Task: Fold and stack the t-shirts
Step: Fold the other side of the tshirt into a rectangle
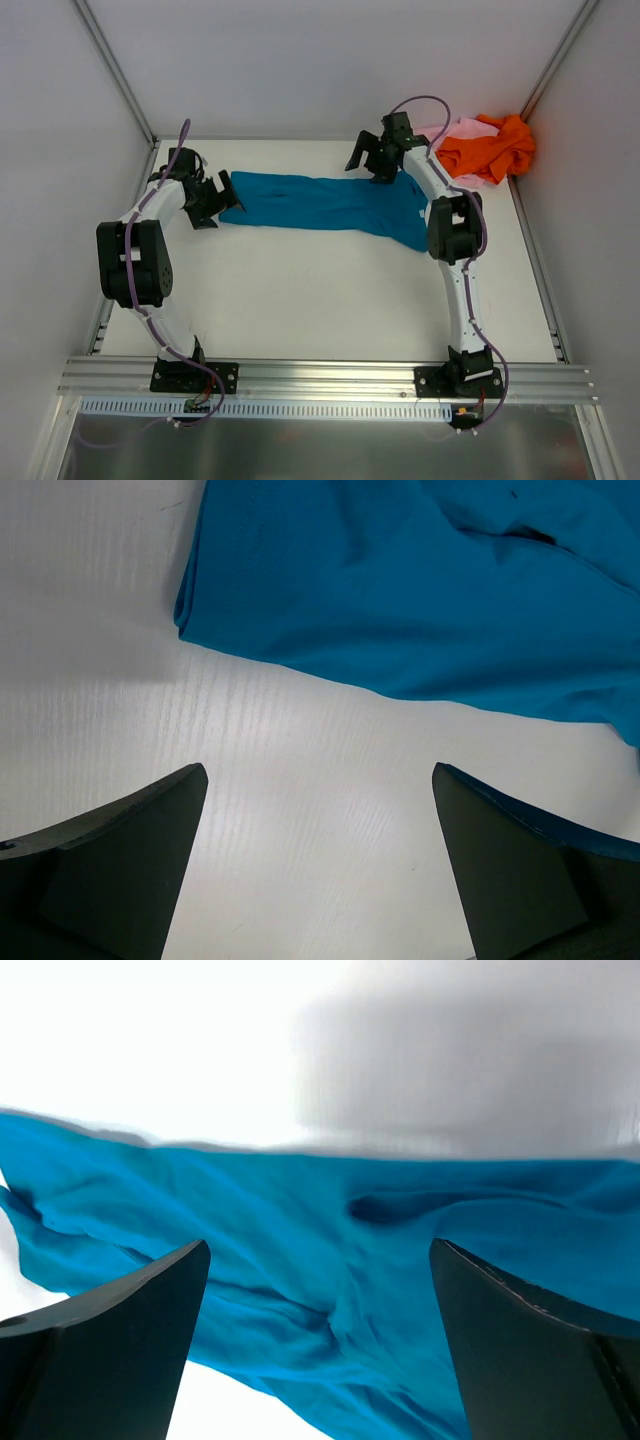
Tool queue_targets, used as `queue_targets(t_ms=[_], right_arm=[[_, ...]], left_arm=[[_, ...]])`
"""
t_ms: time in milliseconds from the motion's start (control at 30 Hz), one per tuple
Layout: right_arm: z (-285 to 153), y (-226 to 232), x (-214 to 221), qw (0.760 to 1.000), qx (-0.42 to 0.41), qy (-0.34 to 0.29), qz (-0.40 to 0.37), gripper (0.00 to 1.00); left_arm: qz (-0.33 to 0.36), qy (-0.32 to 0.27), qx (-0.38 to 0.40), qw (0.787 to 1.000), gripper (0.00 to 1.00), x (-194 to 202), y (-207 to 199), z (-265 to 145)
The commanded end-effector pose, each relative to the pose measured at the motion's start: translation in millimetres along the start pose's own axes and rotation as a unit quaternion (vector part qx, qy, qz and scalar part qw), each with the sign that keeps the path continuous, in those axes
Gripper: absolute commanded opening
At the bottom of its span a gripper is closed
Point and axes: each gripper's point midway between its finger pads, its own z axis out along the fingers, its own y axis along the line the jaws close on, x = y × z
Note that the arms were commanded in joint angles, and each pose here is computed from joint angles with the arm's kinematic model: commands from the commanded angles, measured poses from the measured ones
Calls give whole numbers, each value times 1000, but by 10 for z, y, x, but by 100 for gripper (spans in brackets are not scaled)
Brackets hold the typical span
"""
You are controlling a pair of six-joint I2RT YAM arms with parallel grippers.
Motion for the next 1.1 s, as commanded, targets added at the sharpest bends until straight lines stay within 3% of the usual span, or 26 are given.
queue_targets(t_ms=[0, 300, 433, 567, 667, 700, 800, 900, 1067], right_arm=[[-137, 192, -385, 998, -21, -66, -6, 99], [-593, 405, -785, 987, -33, -147, -53, 99], [-1274, 537, -914, 980, -18, -178, -92, 99], [-1669, 487, -629, 983, -2, -151, -106, 99], [-1657, 250, -185, 991, 17, -96, -88, 99], [-1553, 92, 92, 995, 31, -53, -76, 99], [-1491, -13, 429, 997, 34, -12, -68, 99], [-1337, -261, 781, 997, 57, 34, -50, 100], [-1236, -382, 946, 995, 68, 62, -42, 99]], left_arm=[[14, -6, -3, 1000, 99, -18, -11, -80], [13, -9, 19, 1000, 99, -4, -81, -95], [7, -42, 49, 998, 99, -92, -138, -169], [-20, -61, 98, 993, 99, -205, -126, -261], [-32, -80, 157, 984, 99, -333, -228, -350], [-29, -79, 171, 982, 99, -350, -274, -347], [11, -89, 231, 969, 99, -458, -517, -366], [83, -85, 218, 969, 99, -618, -621, -254], [175, -75, 223, 956, 99, -875, -907, -56]])
